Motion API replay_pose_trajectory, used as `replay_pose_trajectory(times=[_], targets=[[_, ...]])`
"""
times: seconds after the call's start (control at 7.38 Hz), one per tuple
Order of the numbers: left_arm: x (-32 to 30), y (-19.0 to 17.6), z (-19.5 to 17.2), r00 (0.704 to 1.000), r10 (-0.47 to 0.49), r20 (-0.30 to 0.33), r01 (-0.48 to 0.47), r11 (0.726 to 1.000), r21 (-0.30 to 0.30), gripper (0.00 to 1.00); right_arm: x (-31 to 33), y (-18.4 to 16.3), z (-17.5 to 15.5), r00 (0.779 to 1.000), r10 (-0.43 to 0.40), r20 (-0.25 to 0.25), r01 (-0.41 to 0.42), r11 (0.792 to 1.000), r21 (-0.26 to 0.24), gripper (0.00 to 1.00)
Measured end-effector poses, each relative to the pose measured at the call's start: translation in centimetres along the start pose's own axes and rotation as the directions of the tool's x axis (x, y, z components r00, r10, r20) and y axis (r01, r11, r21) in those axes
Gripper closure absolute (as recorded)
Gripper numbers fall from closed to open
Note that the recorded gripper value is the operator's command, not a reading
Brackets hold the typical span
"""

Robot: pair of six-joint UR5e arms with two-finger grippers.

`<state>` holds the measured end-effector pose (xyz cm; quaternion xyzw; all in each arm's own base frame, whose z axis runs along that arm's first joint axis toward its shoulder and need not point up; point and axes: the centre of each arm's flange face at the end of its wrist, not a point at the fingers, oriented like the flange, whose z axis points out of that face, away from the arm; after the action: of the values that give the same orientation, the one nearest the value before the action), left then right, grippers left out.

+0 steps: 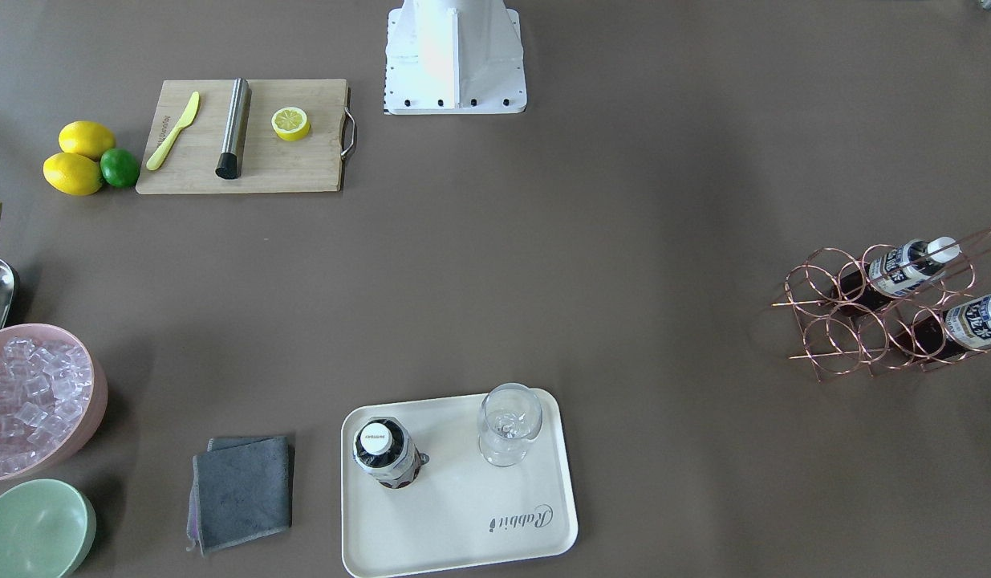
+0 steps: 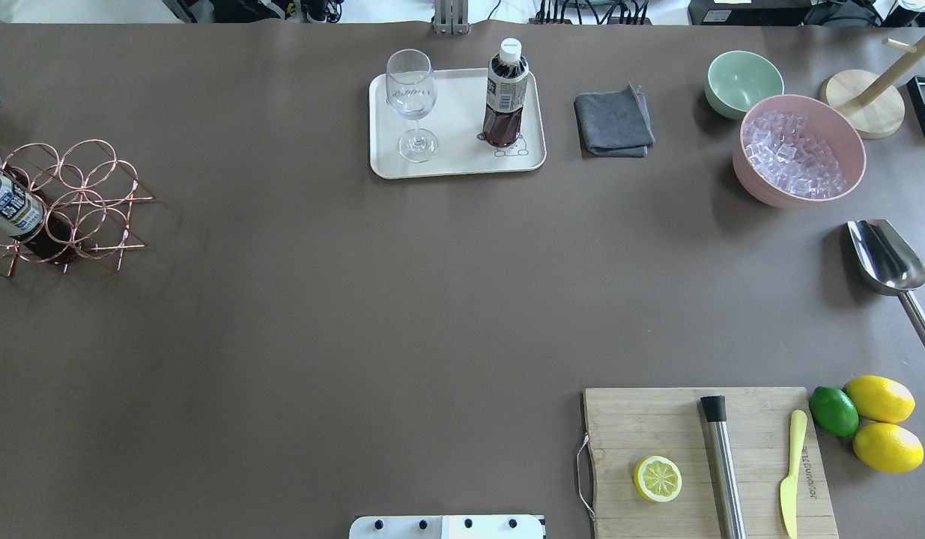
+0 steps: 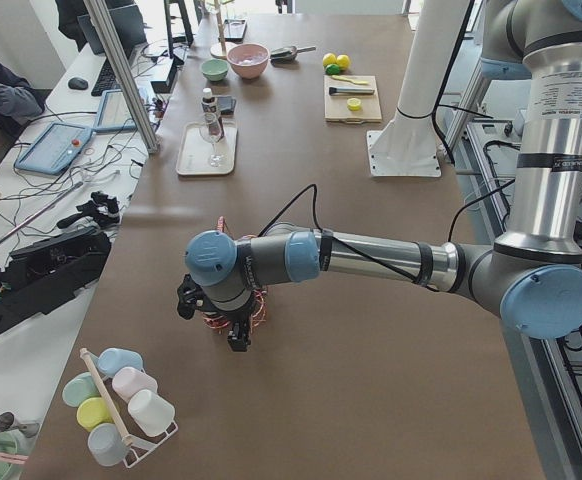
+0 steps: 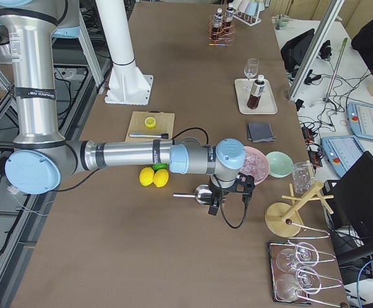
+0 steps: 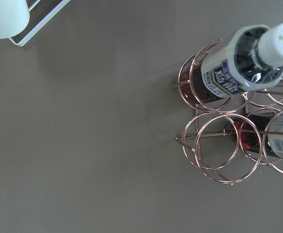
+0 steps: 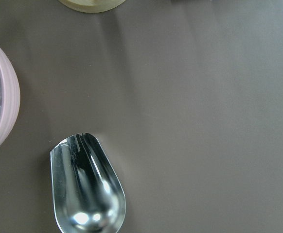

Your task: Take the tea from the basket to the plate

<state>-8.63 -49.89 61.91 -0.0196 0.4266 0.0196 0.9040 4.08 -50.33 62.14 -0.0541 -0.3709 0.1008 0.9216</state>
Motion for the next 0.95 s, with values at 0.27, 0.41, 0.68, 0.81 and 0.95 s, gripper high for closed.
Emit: replay_pose_trajectory(times=[0.27, 0.41, 0.68, 0.81, 0.95], targets=[[-0.5, -0.1, 0.6, 1.000, -0.009, 0.029, 0.010, 1.000, -0.014, 0.04, -0.1, 0.1, -0.2, 1.000, -0.002, 0.000, 0.002, 1.000, 0.005, 0.00], [-0.6, -0.4, 1.0, 0.999, 0.013, 0.045, -0.013, 1.000, -0.005, 0.03, -0.1, 0.1, -0.2, 1.000, -0.002, 0.000, 0.002, 1.000, 0.004, 0.00], [-1.2, -1.1, 1.7, 0.996, 0.058, 0.061, -0.060, 0.998, 0.031, 0.03, -0.1, 0.1, -0.2, 1.000, -0.002, 0.000, 0.002, 1.000, 0.004, 0.00], [-1.4, -1.2, 1.9, 0.997, 0.042, 0.062, -0.045, 0.998, 0.039, 0.03, -0.1, 0.2, -0.2, 1.000, -0.001, 0.000, 0.001, 1.000, 0.003, 0.00], [-1.2, -1.4, 2.4, 0.998, 0.017, 0.062, -0.020, 0.999, 0.038, 0.03, 0.0, 0.3, -0.1, 1.000, 0.000, 0.000, 0.000, 1.000, 0.002, 0.00]])
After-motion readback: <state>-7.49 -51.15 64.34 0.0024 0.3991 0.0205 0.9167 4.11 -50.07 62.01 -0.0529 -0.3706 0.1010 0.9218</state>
